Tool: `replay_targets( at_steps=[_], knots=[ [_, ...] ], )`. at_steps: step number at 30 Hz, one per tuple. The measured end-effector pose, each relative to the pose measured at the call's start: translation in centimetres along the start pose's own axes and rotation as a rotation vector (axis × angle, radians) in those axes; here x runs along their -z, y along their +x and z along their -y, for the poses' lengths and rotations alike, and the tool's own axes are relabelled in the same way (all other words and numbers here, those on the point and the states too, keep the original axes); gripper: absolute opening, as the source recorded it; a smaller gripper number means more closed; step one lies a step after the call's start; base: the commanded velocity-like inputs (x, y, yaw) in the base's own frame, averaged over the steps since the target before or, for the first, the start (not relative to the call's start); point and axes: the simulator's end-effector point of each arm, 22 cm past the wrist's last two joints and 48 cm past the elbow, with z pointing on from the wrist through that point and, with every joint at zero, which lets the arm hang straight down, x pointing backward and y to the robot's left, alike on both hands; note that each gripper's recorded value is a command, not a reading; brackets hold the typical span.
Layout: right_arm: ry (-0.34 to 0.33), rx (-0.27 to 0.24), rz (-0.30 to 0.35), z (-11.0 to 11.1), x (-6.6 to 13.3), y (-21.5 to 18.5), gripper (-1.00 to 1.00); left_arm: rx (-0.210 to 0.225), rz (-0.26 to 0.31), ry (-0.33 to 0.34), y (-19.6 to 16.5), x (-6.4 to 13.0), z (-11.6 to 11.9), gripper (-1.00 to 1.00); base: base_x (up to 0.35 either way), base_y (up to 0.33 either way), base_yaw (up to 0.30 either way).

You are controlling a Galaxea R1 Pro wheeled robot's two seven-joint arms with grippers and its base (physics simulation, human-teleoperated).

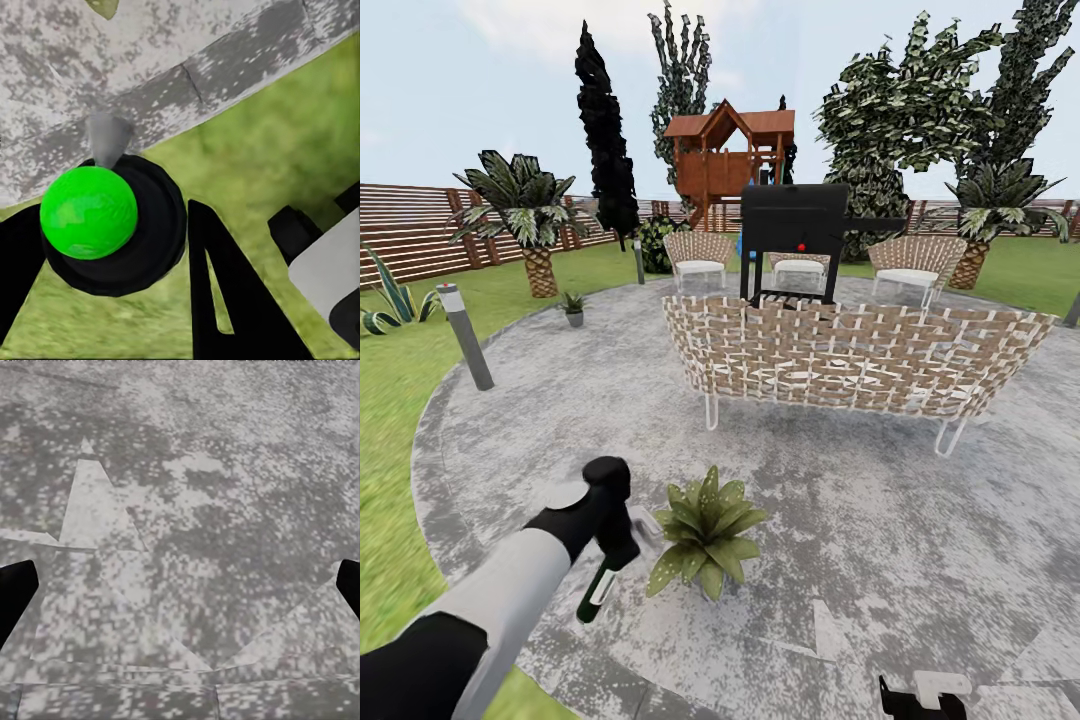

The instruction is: Pick up the pesticide atomizer in the garden and spray insectifuge to fully cover both potted plants in the garden.

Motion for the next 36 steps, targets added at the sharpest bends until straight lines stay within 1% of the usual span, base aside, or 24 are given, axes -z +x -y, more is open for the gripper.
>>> replay_targets(
  at_steps=[1,2,3,4,5,7,12,14,15,16,18,21,23,29,33,36],
  knots=[
    [0.0,0.0,0.0,0.0,0.0,0.0,1.0,-0.029,-0.022,0.001,0.0,0.0,0.5,-1.0,0.0,0.0,0.0],
    [-0.002,0.0,0.0,-0.1,0.0,0.0,1.0,-0.069,-0.024,-0.003,-1.2,1.6,0.9,-1.0,0.0,0.0,0.0],
    [-0.002,0.0,0.001,-0.1,0.0,0.0,1.0,-0.085,-0.006,-0.011,-2.6,3.1,0.9,-1.0,0.0,0.0,0.0],
    [-0.002,0.0,0.0,-0.1,0.0,0.0,1.0,-0.114,0.03,-0.019,-5.3,5.5,1.4,-1.0,0.0,0.0,0.0],
    [-0.003,0.0,0.0,-0.2,0.0,0.0,1.0,-0.14,0.052,-0.022,-7.5,7.3,2.4,-1.0,0.0,0.0,0.0],
    [-0.004,0.001,-0.001,-0.2,0.0,0.1,1.0,-0.144,0.043,-0.016,-7.8,7.5,2.7,-1.0,0.0,0.0,0.0],
    [-0.004,0.001,-0.001,-0.2,0.0,0.1,1.0,-0.125,0.013,-0.023,-6.1,6.7,1.3,-1.0,0.0,0.0,0.0],
    [-0.004,0.001,-0.001,-0.2,0.0,0.1,1.0,-0.138,-0.001,-0.035,-5.4,6.5,0.6,-1.0,0.0,0.0,0.0],
    [-0.004,0.001,-0.001,-0.2,0.0,0.0,1.0,-0.157,-0.007,-0.04,-5.3,6.3,0.5,-1.0,0.0,0.0,0.0],
    [-0.004,0.001,-0.001,-0.2,0.0,0.0,1.0,-0.17,-0.009,-0.042,-5.3,6.3,0.5,-1.0,0.0,0.0,0.0],
    [-0.004,0.001,-0.001,-0.2,0.0,0.1,1.0,-0.183,-0.009,-0.045,-5.5,6.3,0.8,-1.0,0.0,0.0,0.0],
    [-0.004,0.001,-0.001,-0.2,0.0,0.1,1.0,-0.206,0.001,-0.047,-6.6,6.8,1.7,-1.0,0.0,0.0,0.0],
    [-0.004,0.001,-0.001,-0.2,0.0,0.1,1.0,-0.216,0.003,-0.035,-7.0,6.9,2.4,-1.0,0.0,0.0,0.0],
    [-0.004,0.001,-0.001,-0.2,0.0,0.0,1.0,-0.22,0.006,0.007,-7.1,7.2,3.5,-1.0,0.018,-0.01,0.0],
    [-0.004,0.001,-0.001,-0.2,0.0,0.0,1.0,-0.218,-0.002,0.018,-6.8,6.8,3.7,-1.0,0.206,-0.14,0.0],
    [-0.004,0.0,-0.001,-0.2,0.0,0.1,1.0,-0.22,-0.007,0.025,-6.6,6.4,4.0,-1.0,0.027,-0.018,0.131]
  ],
)
